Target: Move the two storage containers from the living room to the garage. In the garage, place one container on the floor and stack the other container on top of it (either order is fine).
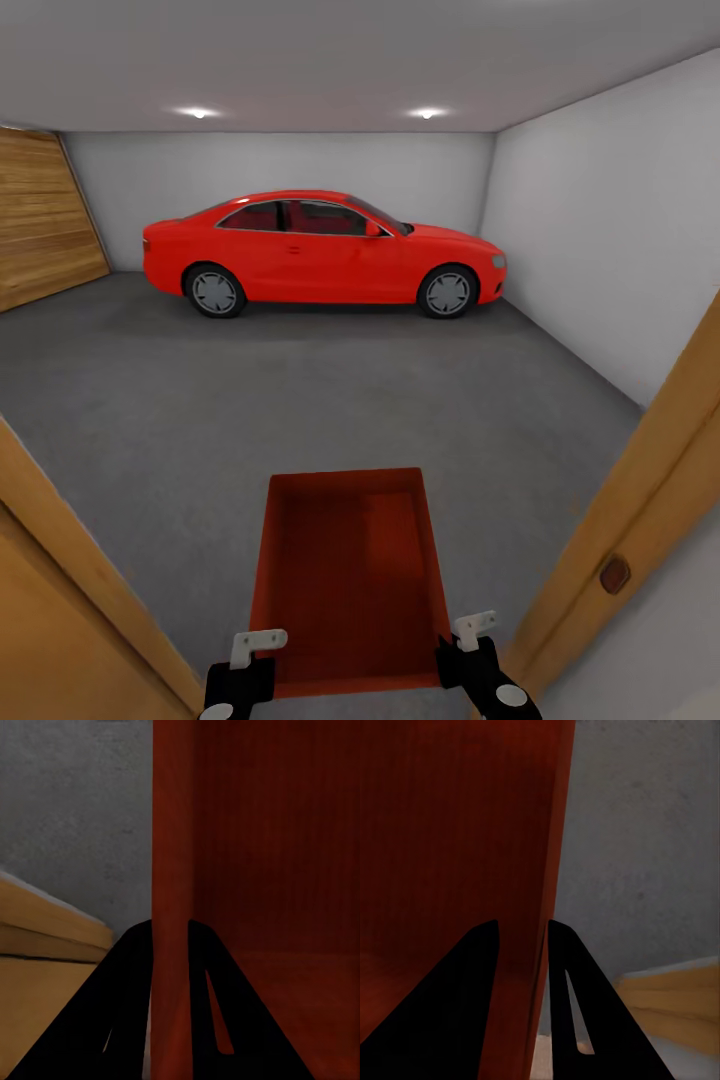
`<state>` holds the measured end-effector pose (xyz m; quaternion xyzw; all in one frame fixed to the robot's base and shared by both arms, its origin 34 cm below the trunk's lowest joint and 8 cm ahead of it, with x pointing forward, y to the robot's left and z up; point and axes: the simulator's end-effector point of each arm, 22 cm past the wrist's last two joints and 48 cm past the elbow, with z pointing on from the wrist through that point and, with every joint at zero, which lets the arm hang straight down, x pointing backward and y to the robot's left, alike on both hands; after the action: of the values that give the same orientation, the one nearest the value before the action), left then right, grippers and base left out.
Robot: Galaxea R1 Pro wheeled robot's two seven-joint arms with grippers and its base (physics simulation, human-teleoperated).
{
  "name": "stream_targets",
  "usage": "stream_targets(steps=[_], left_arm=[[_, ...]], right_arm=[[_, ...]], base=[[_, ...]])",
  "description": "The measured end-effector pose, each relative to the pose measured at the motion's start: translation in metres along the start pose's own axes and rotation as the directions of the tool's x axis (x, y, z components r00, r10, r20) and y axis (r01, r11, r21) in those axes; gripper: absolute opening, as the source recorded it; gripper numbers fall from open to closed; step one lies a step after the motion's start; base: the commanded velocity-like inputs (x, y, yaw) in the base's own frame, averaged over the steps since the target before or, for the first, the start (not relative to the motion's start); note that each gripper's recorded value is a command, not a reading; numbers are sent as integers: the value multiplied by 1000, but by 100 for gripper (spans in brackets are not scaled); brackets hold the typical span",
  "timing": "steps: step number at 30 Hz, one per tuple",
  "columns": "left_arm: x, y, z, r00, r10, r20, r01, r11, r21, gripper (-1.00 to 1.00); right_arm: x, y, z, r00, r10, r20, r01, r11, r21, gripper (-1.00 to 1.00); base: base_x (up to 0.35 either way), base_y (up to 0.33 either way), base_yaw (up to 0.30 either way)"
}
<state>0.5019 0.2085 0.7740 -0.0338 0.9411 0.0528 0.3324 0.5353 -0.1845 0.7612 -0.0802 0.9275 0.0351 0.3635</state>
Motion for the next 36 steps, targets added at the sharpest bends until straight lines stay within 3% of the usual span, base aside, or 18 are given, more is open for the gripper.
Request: stream_targets(steps=[20,36], left_arm=[[0,0,0,1000,0,1,0,1000,0,-100],[0,0,0,1000,0,0,0,1000,0,-100]], right_arm=[[0,0,0,1000,0,1,0,1000,0,-100],[0,0,0,1000,0,0,0,1000,0,-100]], base=[[117,34,0],[9,3,41]])
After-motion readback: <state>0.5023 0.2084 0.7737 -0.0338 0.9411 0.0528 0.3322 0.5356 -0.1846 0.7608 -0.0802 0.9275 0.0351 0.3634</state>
